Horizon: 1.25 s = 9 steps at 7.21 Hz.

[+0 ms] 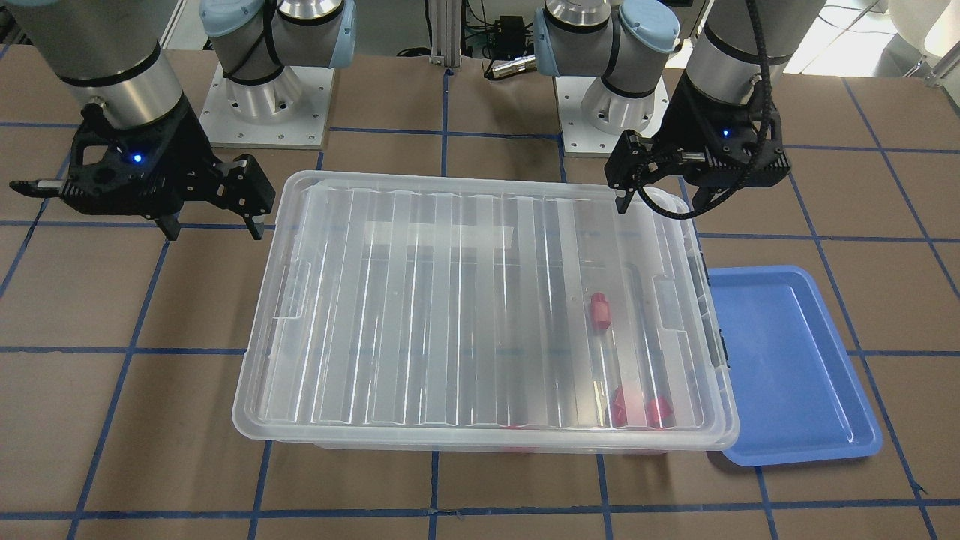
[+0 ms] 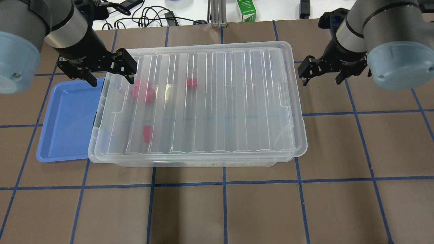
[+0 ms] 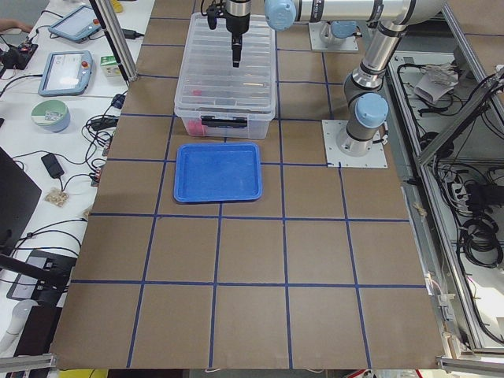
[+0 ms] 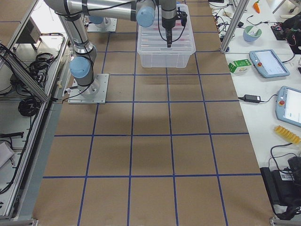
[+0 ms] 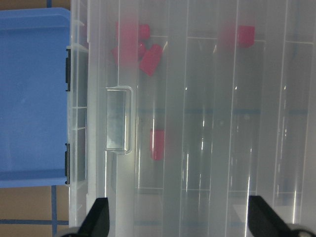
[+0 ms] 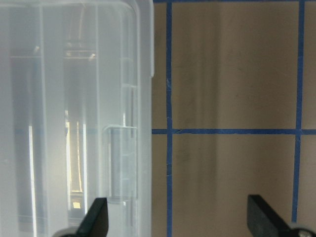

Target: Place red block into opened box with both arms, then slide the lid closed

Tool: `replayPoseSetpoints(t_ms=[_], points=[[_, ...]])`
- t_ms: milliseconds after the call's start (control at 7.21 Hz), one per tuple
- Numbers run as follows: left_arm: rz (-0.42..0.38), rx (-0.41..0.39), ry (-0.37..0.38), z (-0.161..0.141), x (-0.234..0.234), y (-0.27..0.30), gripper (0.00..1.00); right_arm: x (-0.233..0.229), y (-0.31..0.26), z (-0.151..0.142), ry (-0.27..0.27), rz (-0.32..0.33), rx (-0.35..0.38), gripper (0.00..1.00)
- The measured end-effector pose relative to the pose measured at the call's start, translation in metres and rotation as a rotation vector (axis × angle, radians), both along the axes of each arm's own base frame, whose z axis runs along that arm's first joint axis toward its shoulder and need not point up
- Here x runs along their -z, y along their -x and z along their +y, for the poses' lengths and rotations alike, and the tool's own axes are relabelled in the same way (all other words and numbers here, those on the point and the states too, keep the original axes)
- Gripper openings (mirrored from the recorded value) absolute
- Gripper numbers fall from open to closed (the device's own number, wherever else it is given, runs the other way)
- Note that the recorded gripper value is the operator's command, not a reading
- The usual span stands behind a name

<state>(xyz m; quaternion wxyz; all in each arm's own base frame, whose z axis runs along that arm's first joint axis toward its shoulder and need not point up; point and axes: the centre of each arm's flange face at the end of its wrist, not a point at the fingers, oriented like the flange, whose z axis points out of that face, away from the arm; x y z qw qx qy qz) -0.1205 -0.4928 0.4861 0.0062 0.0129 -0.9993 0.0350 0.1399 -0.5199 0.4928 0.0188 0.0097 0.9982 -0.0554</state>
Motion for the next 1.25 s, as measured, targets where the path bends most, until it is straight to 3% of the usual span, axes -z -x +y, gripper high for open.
replayPoseSetpoints(t_ms=[416, 1248], points=[[-0.002, 0.001, 0.002, 0.001, -0.003, 0.000, 1.00, -0.044, -0.032, 0.010, -0.036, 0.006, 0.091, 1.00], [-0.002, 0.003, -0.003, 0.002, 0.001, 0.002, 1.00, -0.046, -0.032, 0.009, -0.041, 0.033, 0.092, 1.00]])
